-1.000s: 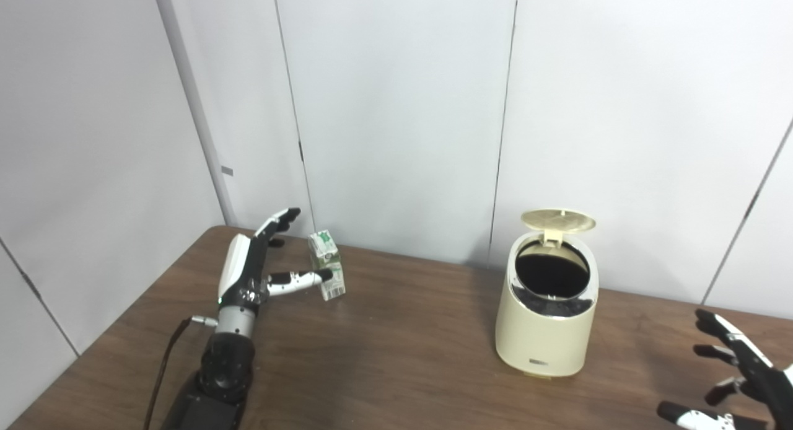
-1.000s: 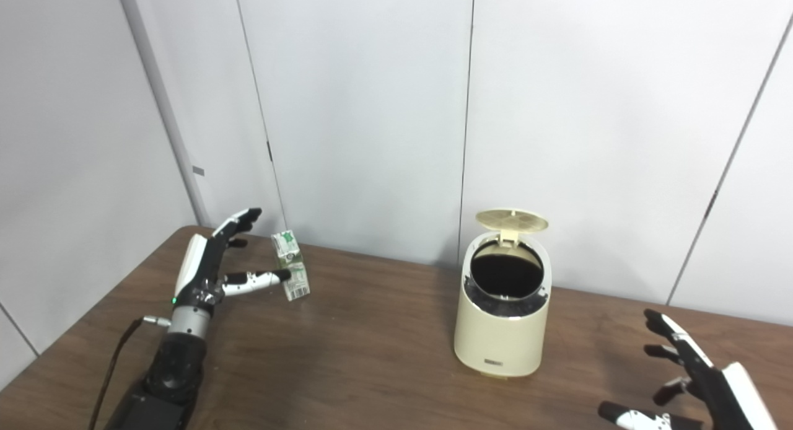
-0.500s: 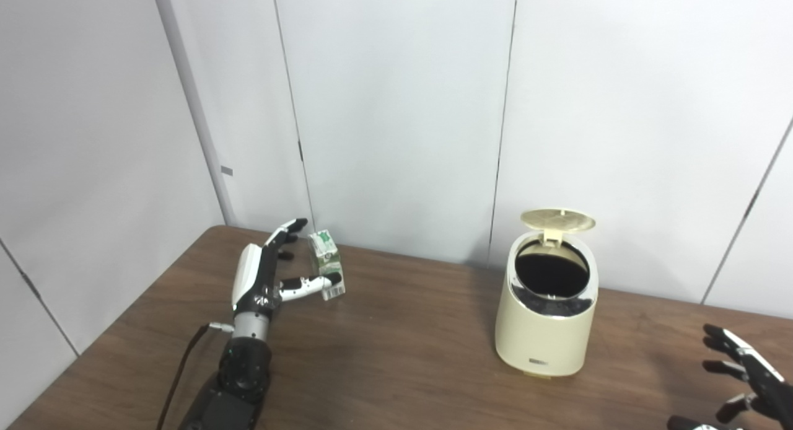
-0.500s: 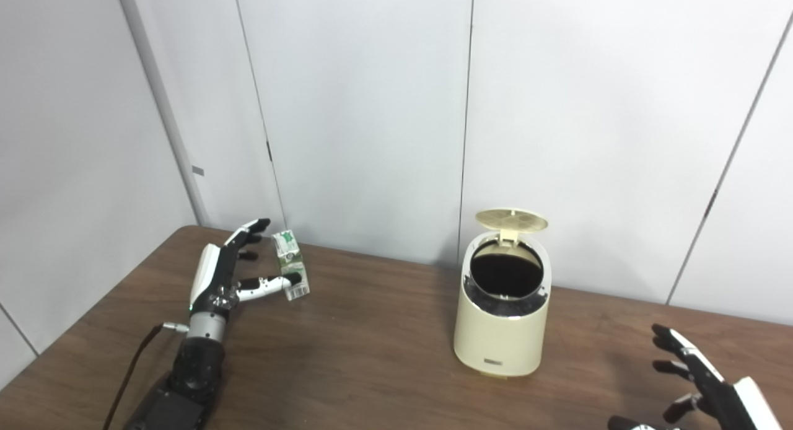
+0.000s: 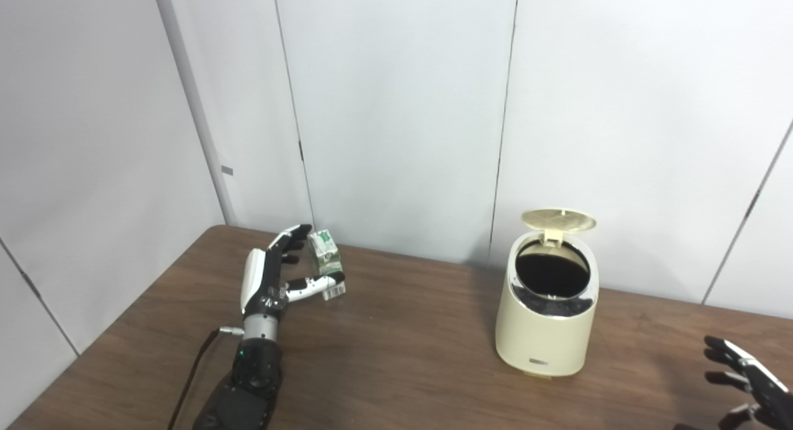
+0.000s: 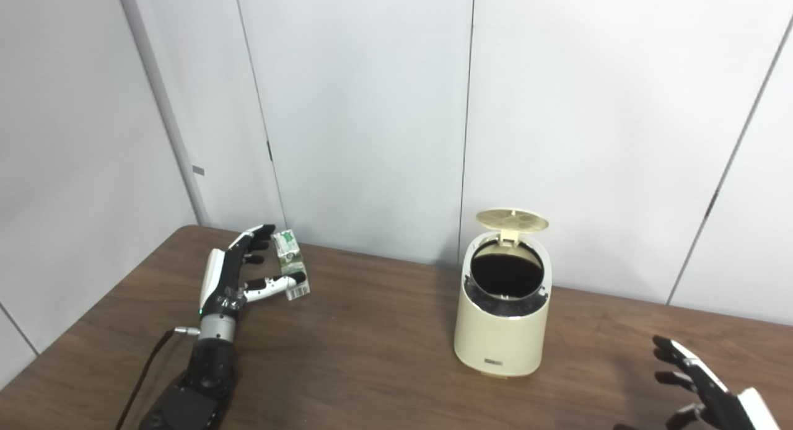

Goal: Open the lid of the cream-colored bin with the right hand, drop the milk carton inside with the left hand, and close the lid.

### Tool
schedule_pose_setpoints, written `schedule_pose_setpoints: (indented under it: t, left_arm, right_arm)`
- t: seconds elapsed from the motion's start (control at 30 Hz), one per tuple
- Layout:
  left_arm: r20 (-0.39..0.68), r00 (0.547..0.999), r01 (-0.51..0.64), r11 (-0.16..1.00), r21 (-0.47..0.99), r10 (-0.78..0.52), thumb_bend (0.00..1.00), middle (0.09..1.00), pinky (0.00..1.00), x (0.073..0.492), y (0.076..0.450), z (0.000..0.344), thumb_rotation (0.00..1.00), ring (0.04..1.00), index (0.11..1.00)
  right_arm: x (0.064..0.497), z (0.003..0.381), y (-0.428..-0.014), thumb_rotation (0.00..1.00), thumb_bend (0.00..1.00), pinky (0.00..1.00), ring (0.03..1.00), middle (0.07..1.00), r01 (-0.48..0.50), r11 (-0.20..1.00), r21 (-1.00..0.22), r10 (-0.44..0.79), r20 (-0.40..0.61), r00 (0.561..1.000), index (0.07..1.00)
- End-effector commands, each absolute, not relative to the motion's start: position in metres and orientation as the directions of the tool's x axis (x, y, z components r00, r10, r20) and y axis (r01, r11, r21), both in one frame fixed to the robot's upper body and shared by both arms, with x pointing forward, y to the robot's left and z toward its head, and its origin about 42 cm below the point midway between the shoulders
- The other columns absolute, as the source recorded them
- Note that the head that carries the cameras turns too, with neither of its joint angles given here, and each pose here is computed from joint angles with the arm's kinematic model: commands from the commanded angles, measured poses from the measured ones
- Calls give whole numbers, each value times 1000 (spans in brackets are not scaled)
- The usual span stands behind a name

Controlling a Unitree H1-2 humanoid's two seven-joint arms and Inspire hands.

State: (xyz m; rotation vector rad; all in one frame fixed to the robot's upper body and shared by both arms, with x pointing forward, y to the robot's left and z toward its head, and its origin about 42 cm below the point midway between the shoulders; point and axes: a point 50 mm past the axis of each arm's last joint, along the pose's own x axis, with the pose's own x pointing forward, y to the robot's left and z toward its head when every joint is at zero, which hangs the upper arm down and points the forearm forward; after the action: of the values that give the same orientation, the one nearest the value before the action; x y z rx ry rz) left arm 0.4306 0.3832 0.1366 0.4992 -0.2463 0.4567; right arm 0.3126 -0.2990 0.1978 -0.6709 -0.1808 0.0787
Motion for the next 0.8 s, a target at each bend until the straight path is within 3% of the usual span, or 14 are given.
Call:
schedule_pose_setpoints:
  t: [0.0, 0.23, 0.47, 0.77]
  left_arm:
    - [426, 836, -508, 782, 360, 347, 928, 787, 695, 446, 382, 166, 184, 773, 803]
    - [416, 837, -511, 780, 361, 356, 924, 768, 699, 448, 378, 161, 191, 749, 791]
    - [376, 850, -495, 803, 331, 369, 906, 772, 759, 451, 377, 157, 167, 773, 793]
    - [359, 852, -494, 814, 307, 381, 894, 759, 667, 457, 372, 156, 134, 741, 776]
  right_arm:
    - [313, 221, -302, 486, 955, 424, 781, 866, 30, 772, -635, 142, 218, 966, 876]
    - [308, 220, -307, 560, 976, 252, 750, 857, 40, 744, -667, 134, 208, 969, 882]
    - [305, 219, -308, 546, 973, 319, 731, 844, 43, 745, -666, 122, 199, 972, 867]
    - [303, 221, -313, 558, 992, 302, 714, 830, 50, 738, -673, 117, 201, 973, 851]
